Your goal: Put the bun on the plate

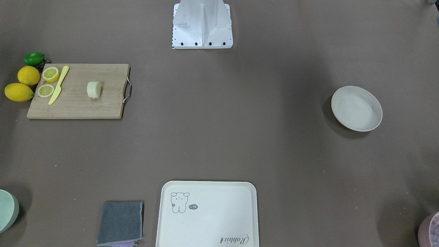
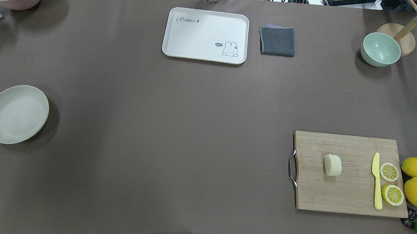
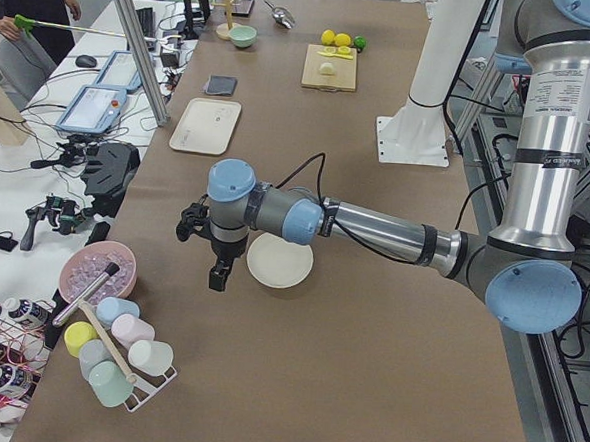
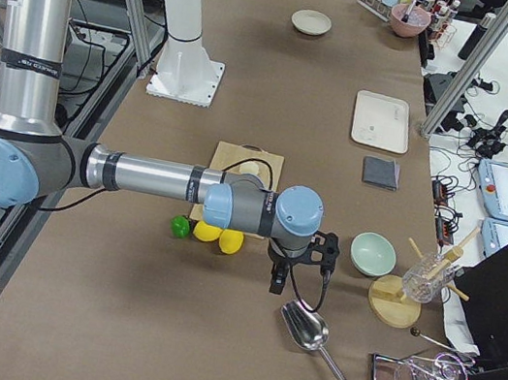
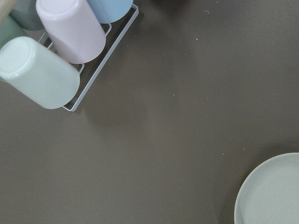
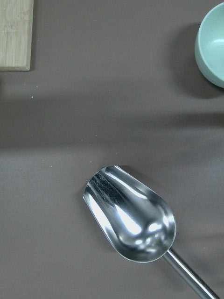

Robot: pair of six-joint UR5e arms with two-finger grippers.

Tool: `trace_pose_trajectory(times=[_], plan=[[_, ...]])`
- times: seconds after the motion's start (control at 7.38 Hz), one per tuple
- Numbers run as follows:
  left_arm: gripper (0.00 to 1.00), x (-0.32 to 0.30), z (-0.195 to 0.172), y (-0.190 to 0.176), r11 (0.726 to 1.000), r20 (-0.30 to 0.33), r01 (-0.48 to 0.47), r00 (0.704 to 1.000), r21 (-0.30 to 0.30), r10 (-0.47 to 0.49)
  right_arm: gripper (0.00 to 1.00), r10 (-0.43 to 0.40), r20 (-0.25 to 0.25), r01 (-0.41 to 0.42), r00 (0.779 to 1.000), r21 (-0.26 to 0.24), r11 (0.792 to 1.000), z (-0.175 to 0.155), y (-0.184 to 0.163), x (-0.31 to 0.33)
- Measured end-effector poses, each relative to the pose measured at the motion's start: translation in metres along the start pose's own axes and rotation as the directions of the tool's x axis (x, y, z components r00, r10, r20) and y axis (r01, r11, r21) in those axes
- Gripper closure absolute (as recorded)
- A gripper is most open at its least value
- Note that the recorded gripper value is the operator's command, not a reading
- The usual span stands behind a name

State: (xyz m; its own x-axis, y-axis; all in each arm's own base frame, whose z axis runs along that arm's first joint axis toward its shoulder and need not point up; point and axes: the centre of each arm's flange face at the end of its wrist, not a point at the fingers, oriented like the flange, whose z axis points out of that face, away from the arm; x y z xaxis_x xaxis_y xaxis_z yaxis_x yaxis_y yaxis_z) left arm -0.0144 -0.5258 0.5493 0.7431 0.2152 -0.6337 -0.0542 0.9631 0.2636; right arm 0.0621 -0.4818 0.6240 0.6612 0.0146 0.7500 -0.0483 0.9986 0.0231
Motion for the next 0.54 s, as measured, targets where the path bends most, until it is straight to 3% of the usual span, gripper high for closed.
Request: trace_pose_trajectory(times=[0.27,0.54], plan=[[0.02,0.012,0.004,-0.004,0.999,-0.009,0.045,0.999,0.019,-0.045,0.0,-0.011,0.005,0.011,1.0,0.01,1.0,-0.005,-0.005,-0.044],[0.02,0.022,0.022,0.007,0.994,-0.043,0.073,0.997,0.076,-0.069,0.0,-0.048,0.022,0.048,0.999,0.008,0.999,-0.001,-0.004,-0.107]])
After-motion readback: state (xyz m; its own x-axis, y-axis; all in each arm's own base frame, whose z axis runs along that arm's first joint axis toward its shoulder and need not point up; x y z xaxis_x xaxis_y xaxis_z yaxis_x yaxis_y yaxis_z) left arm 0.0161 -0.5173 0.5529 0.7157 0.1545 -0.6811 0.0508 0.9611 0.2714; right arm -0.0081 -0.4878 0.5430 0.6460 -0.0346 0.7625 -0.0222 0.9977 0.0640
